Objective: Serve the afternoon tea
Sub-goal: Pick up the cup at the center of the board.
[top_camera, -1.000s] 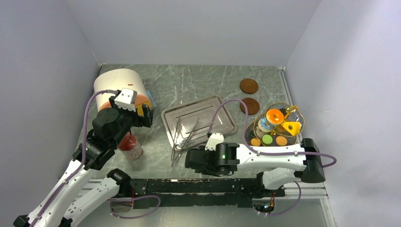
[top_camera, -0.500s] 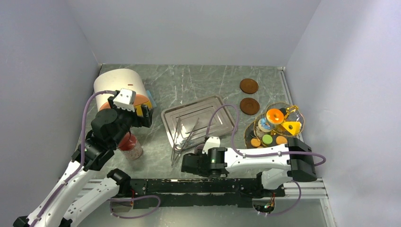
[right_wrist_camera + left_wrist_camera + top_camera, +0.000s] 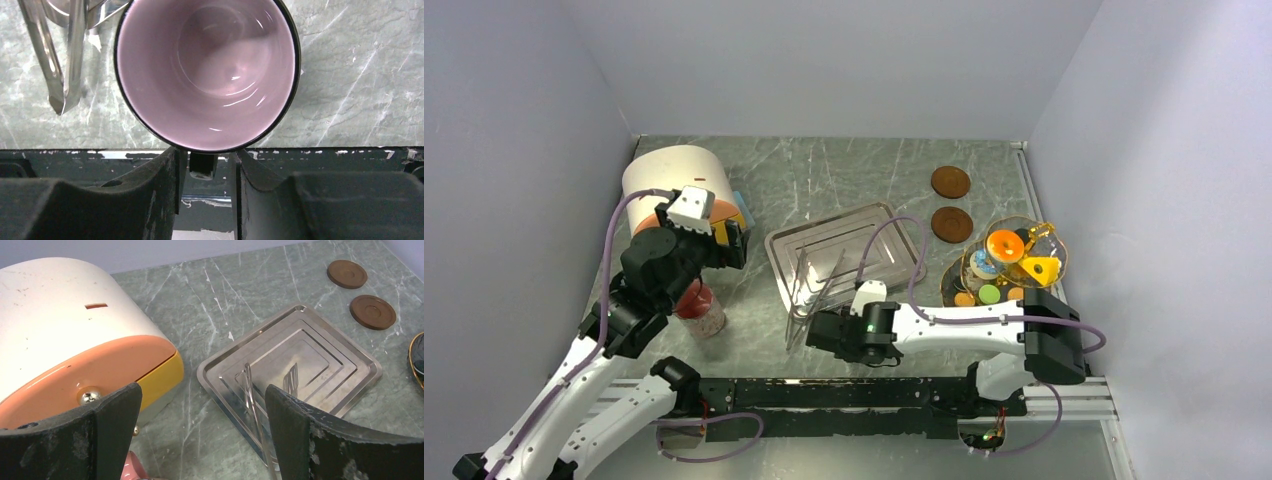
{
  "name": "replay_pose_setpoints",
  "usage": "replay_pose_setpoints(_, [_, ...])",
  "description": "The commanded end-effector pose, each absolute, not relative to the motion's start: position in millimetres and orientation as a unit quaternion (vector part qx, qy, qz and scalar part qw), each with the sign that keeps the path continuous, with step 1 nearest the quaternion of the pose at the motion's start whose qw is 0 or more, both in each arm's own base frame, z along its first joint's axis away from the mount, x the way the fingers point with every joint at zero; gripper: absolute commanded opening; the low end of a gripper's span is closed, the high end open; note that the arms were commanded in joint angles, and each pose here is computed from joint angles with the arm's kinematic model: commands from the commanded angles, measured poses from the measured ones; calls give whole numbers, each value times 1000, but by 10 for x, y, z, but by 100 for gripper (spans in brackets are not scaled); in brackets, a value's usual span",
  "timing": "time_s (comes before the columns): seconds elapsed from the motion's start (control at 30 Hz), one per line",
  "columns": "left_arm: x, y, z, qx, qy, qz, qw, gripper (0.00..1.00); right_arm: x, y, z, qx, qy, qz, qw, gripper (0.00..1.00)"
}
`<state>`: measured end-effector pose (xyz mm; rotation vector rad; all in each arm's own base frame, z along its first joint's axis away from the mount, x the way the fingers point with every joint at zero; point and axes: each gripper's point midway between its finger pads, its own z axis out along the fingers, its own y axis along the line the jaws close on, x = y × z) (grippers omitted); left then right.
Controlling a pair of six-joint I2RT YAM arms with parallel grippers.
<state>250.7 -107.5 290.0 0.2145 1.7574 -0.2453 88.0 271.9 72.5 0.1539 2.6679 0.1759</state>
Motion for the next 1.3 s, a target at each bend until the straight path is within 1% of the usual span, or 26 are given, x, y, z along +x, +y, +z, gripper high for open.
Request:
replay_pose_setpoints(0.0, [2514,-1064,2887,96,766,-101,627,97,992,2745,693,59,966,52,244,39])
replay_pose_setpoints(0.17, [2520,-1069,2878,97,767,-101,626,97,1029,2749,630,57,967,51,244,35])
replay_pose_setpoints(0.23, [2519,-1073,2881,98,766,-102,627,97,1034,2773,631,55,968,53,241,30])
replay_pose_setpoints(0.27, [2520,-1078,2879,99,767,-102,626,97,1037,2797,645,52,967,56,241,25])
replay_pose_setpoints(0.3, [2522,-1079,2875,99,767,-102,626,97,1043,2814,664,50,967,57,242,15])
replay_pose_setpoints(0.33, [2526,-1082,2868,99,768,-102,624,97,1041,2833,685,50,968,59,241,1])
replay_pose_setpoints(0.37, [2525,-1083,2864,100,769,-101,624,97,1043,2844,710,51,968,60,240,0])
replay_pose_setpoints(0.6, [2530,-1082,2856,100,769,-101,623,97,953,2795,918,80,969,59,226,0])
replay_pose_setpoints(0.8, [2542,-1087,2828,102,773,-98,618,97,1022,2859,1371,86,955,107,264,0])
replay_pose_setpoints(0.87, [2536,-1089,2835,102,772,-99,619,97,1081,2839,1522,88,950,107,280,0])
replay_pose_setpoints(1.07, [2527,-1108,2849,105,770,-105,621,97,1454,2771,1939,98,930,66,349,0])
replay_pose_setpoints(1.27, [2530,-1111,2833,106,771,-104,619,97,2113,2975,2165,103,912,73,389,0])
